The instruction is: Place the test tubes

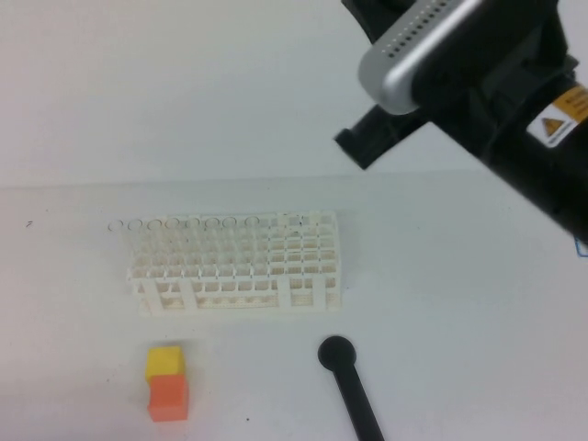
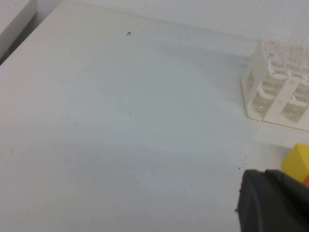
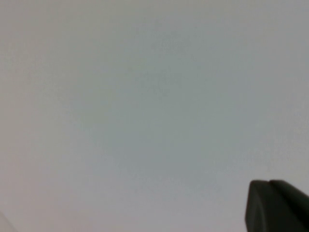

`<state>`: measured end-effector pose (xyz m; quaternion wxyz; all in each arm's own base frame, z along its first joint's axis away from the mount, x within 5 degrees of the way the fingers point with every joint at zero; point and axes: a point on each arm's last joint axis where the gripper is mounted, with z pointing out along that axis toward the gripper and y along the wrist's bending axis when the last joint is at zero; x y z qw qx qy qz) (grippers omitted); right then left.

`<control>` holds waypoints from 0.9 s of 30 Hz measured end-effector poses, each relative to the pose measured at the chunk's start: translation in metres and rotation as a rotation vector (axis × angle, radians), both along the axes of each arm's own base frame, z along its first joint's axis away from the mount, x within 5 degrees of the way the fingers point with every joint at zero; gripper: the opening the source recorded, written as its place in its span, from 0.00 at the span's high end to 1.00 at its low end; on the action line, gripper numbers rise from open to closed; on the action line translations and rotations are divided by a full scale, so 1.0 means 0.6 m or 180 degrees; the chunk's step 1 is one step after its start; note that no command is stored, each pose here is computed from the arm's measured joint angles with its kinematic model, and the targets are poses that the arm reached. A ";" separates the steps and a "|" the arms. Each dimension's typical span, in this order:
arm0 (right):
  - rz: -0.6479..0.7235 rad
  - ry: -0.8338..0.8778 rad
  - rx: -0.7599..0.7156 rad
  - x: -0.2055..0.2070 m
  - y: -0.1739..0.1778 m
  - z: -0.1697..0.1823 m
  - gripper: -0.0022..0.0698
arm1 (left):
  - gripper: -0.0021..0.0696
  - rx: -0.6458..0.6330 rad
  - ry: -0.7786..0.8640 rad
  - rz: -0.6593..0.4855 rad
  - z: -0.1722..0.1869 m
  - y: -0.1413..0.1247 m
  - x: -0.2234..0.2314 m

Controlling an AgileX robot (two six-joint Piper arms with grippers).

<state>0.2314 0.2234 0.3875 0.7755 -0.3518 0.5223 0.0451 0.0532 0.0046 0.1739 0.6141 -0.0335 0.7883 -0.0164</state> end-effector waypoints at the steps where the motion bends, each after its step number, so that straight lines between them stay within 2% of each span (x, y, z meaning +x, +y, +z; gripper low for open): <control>1: -0.0013 0.0075 -0.0062 0.003 -0.008 -0.001 0.97 | 0.97 0.0000 0.0000 0.0000 0.000 0.000 0.000; 7: -0.0380 0.0241 -0.0366 0.027 -0.095 0.008 0.97 | 0.97 0.0000 0.0000 0.0000 0.000 0.000 0.000; 14: -0.1052 0.0206 -0.0333 0.015 -0.215 0.010 0.97 | 0.97 0.0000 0.0000 0.0000 0.000 0.000 0.000; 21: -0.1618 0.0272 -0.0332 -0.045 -0.308 -0.027 0.97 | 0.97 0.0000 0.0000 0.0000 0.000 0.000 0.000; 27: -0.2013 0.0135 -0.0226 -0.133 -0.359 -0.058 0.97 | 0.97 0.0000 0.0000 0.0000 0.000 0.000 0.000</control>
